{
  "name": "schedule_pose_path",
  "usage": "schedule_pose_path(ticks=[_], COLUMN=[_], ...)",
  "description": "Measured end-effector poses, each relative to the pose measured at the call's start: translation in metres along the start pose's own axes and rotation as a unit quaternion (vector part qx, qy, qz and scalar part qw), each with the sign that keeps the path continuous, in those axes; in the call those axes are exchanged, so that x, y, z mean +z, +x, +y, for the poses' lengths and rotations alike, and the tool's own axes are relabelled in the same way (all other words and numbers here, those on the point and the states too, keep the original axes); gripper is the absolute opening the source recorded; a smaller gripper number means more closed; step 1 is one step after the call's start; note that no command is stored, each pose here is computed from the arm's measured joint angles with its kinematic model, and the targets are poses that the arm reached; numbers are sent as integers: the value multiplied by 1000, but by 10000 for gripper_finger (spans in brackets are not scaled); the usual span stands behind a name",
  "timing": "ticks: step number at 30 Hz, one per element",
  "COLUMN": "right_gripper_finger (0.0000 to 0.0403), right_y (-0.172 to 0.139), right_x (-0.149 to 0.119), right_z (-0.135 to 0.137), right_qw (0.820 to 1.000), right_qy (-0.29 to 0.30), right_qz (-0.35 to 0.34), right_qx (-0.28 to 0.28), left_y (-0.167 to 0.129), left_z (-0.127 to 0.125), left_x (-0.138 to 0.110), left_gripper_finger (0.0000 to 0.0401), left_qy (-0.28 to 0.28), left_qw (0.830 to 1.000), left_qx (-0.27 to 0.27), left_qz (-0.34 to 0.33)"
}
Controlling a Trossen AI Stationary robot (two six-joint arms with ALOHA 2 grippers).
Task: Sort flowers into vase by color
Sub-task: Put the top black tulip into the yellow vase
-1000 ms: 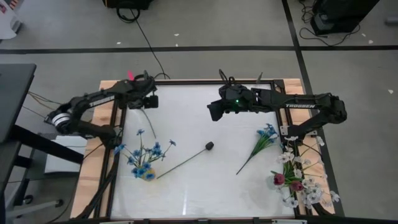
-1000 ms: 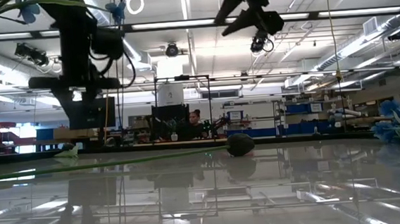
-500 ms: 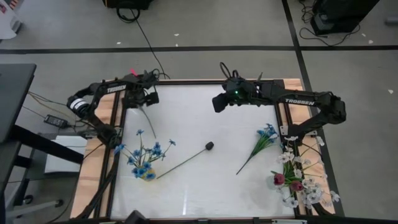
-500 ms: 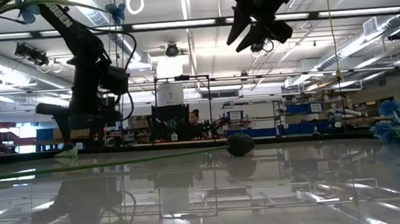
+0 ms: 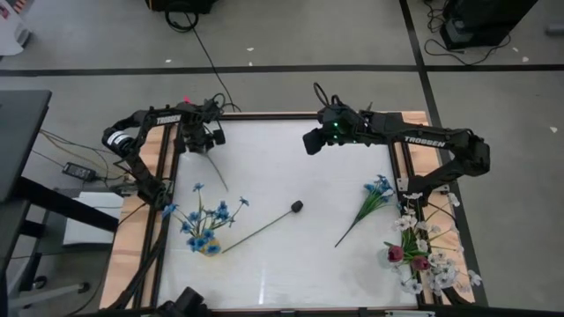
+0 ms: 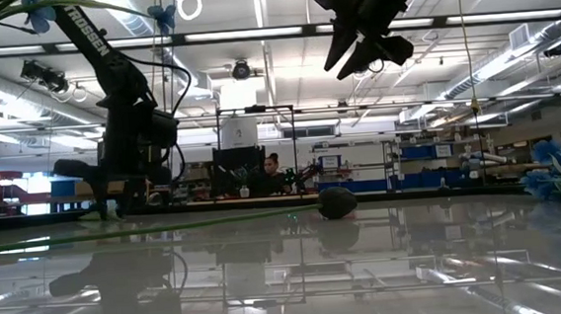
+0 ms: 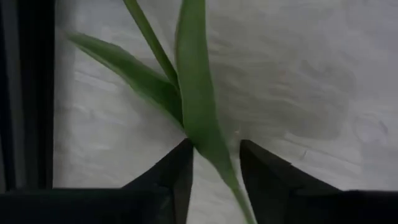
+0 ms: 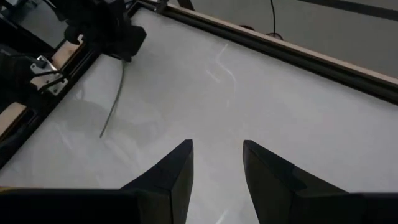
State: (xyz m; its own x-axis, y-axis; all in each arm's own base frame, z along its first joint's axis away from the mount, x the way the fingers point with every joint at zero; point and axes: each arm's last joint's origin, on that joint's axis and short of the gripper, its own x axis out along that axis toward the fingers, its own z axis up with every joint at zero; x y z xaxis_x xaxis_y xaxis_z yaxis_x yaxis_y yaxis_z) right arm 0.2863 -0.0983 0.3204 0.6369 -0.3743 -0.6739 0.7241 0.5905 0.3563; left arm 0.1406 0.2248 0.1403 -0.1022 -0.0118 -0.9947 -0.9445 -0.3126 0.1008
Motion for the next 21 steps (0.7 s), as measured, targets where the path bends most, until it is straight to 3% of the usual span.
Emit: schedule_pose_path(ticks=[8,13,21], right_gripper_finger=[148,148,148], right_y=[0,0,-1], right_x=[0,-1,-7], right_z=[0,1,8], right_qw=[1000,999,996], right_qy=[-3,-11,-16], right_qz=[3,24,57], right_qx=[4,30,71], left_y=[1,3,4], left_z=[0,1,-3], left_x=[0,-2,-14], left_gripper_finger=[61,43,23], left_qy=[-2,9,84], left_qw=[1000,1000,995], left_qx=[6,15,38], left_qz=[-5,-11,-31])
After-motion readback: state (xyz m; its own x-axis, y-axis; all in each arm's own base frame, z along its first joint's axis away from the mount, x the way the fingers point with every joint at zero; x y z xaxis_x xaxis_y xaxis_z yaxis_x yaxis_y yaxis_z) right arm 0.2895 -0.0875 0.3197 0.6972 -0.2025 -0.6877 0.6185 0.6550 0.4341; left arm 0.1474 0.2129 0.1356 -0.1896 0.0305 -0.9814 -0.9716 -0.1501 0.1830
